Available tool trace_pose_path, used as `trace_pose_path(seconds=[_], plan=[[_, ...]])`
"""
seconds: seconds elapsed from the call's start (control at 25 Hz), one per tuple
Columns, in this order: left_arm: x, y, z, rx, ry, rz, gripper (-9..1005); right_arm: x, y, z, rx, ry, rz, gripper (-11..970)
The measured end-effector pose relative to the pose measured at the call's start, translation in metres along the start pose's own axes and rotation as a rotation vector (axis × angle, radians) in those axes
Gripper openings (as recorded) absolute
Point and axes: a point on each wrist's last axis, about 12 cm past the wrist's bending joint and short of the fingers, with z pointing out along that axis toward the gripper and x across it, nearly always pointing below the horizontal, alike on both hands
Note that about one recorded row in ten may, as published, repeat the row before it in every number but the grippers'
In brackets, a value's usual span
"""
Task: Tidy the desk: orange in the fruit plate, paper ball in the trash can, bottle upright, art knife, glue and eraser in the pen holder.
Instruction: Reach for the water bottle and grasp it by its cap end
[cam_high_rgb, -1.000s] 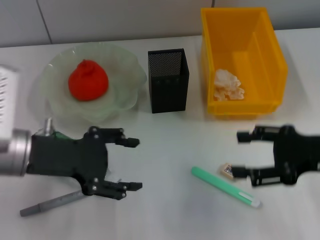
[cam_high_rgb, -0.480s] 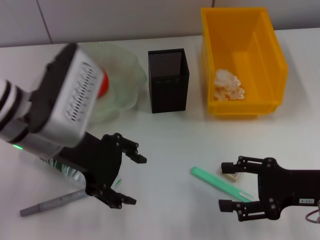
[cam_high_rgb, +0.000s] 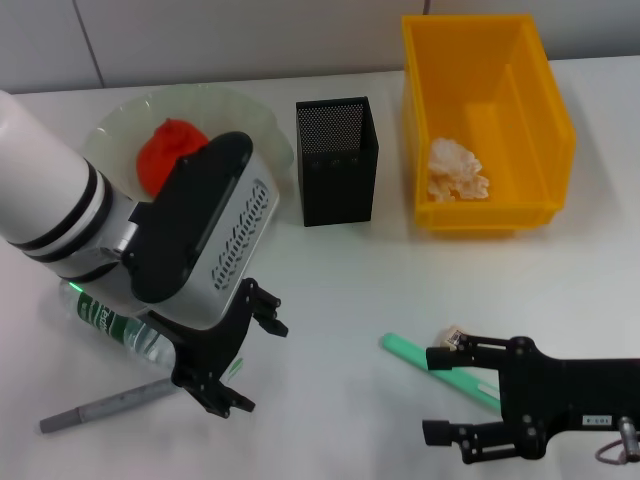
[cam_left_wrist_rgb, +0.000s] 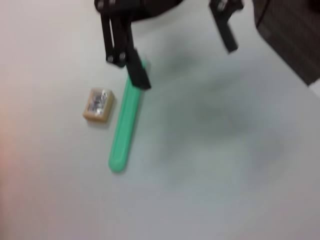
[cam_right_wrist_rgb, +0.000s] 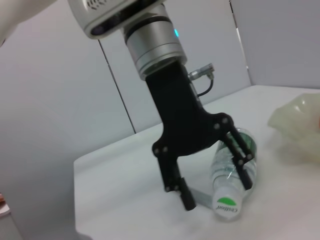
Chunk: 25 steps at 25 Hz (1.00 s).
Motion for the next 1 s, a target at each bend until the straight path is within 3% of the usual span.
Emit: trace_pose_path(seconds=[0.4,1.0], plan=[[0.005,0.003,0.004,-0.002,0.101,-0.003,748,0.015,0.007,-0.002,0.007,0.011,-0.002,840],[0.005,0.008,0.016,0.035,0.169,0.017,702,0.017,0.007,0.000,0.016,0.007,0.007,838]])
